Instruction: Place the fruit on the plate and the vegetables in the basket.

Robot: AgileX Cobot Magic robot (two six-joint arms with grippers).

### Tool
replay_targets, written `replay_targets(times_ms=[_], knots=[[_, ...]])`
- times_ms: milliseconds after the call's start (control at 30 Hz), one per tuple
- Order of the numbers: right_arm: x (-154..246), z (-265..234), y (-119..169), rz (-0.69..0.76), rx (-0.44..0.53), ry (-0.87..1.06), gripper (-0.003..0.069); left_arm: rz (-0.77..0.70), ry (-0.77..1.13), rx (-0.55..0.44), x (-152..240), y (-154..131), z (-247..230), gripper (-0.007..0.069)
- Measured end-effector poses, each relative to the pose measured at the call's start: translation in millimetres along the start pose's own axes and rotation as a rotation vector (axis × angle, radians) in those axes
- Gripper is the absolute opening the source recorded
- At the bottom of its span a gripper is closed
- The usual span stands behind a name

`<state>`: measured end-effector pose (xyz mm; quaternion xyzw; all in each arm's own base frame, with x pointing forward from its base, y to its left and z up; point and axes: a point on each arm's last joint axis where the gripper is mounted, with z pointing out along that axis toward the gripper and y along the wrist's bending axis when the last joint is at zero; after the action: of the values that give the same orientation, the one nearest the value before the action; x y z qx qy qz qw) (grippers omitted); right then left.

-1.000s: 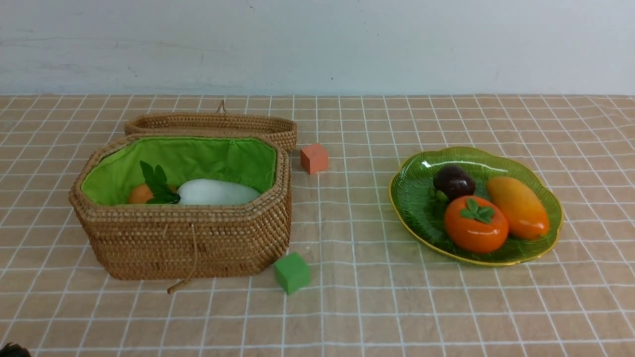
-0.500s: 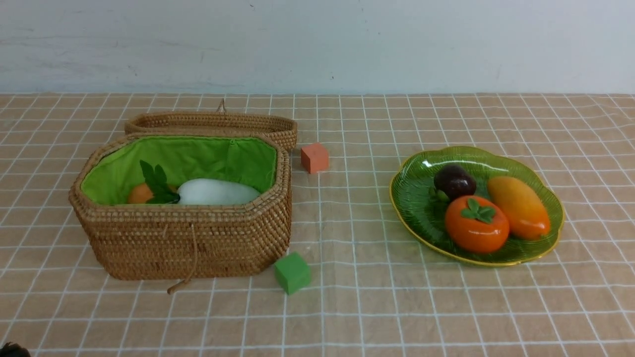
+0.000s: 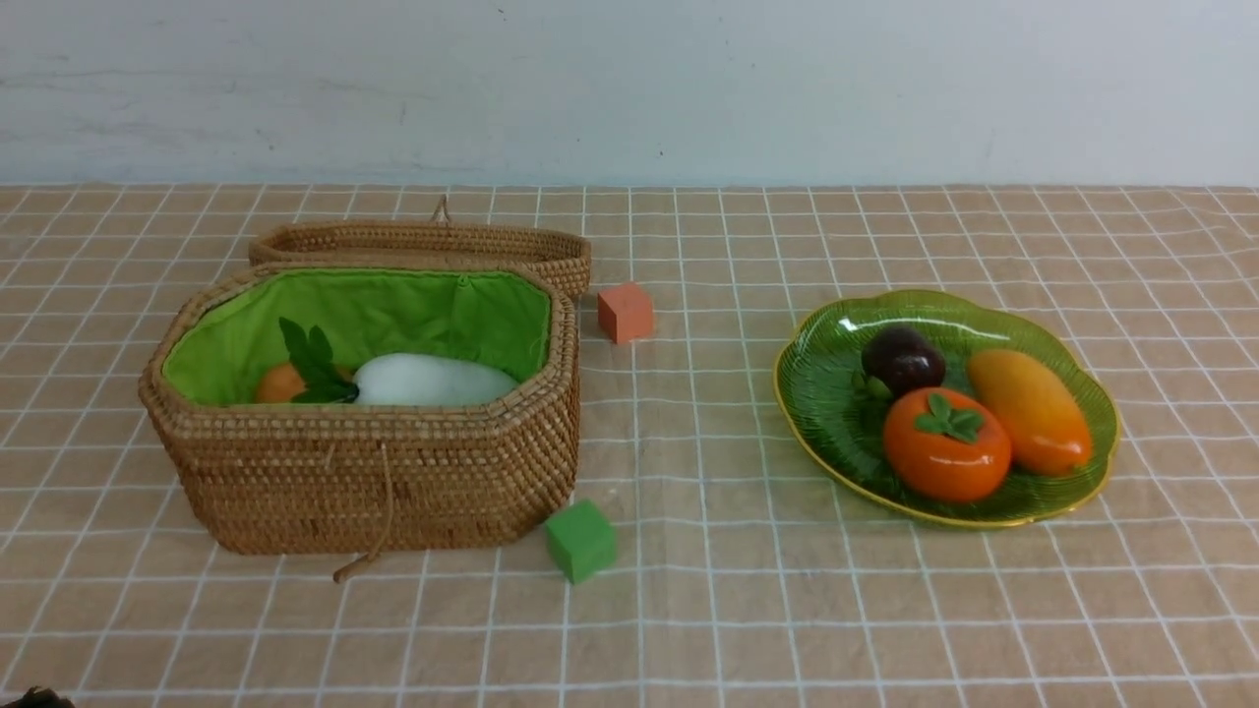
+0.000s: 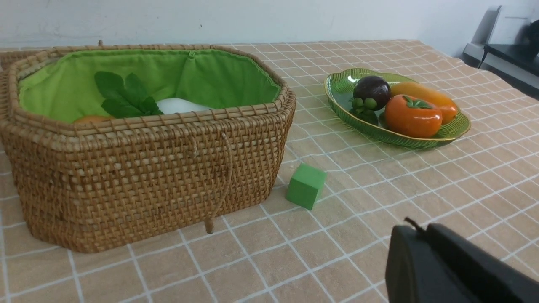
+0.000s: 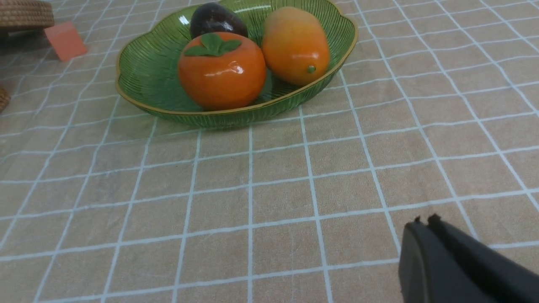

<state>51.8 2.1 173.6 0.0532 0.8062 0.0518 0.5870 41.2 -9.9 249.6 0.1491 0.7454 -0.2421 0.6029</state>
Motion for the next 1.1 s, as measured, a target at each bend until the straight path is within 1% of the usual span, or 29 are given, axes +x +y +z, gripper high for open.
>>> replay_targets(times_ms=[67,100,133,167,233,300,333,400,467,567,667,1100], knots=[[0.0,0.0,0.0,0.000,0.000,0.000,-0.0006,-0.044,-0.039,-0.013,3.6,-3.0,2.4,0.0012],[0.0,0.0,0.0,0.000,0.000,0.000,-0.0005,-0.052,-0.107,-0.025,4.5,-5.5,5.0,-0.0011],[0.0,0.0,0.0,0.000,0.000,0.000,-0.0004,-0.047,-0.161,-0.040,5.3,-6.3,6.9,-0.0013],[0.0,0.0,0.0,0.000,0.000,0.000,-0.0003,-0.032,-0.172,-0.046,5.5,-6.4,7.3,-0.0013],[0.0,0.0,0.0,0.000,0.000,0.000,-0.0002,-0.029,-0.283,-0.094,8.5,-4.8,11.1,-0.0013],[0.0,0.0,0.0,0.000,0.000,0.000,0.0000,-0.074,-0.348,-0.187,20.2,3.2,15.5,-0.0013],[0.0,0.0,0.0,0.000,0.000,0.000,0.0001,-0.104,-0.352,-0.263,31.7,10.3,17.8,-0.0013],[0.0,0.0,0.0,0.000,0.000,0.000,0.0003,-0.103,-0.331,-0.290,35.5,12.2,18.6,-0.0013],[0.0,0.0,0.0,0.000,0.000,0.000,0.0003,-0.103,-0.240,-0.329,45.3,14.8,20.7,-0.0013],[0.0,0.0,0.1,0.000,-0.001,0.000,0.0005,-0.114,-0.001,-0.365,67.2,16.7,22.4,-0.0013],[0.0,0.0,0.1,0.000,-0.001,0.000,0.0006,-0.135,0.074,-0.376,75.6,17.4,22.3,-0.0013],[-0.1,0.0,0.1,0.000,-0.001,-0.001,0.0016,-0.152,0.077,-0.378,76.2,17.5,22.2,-0.0013]])
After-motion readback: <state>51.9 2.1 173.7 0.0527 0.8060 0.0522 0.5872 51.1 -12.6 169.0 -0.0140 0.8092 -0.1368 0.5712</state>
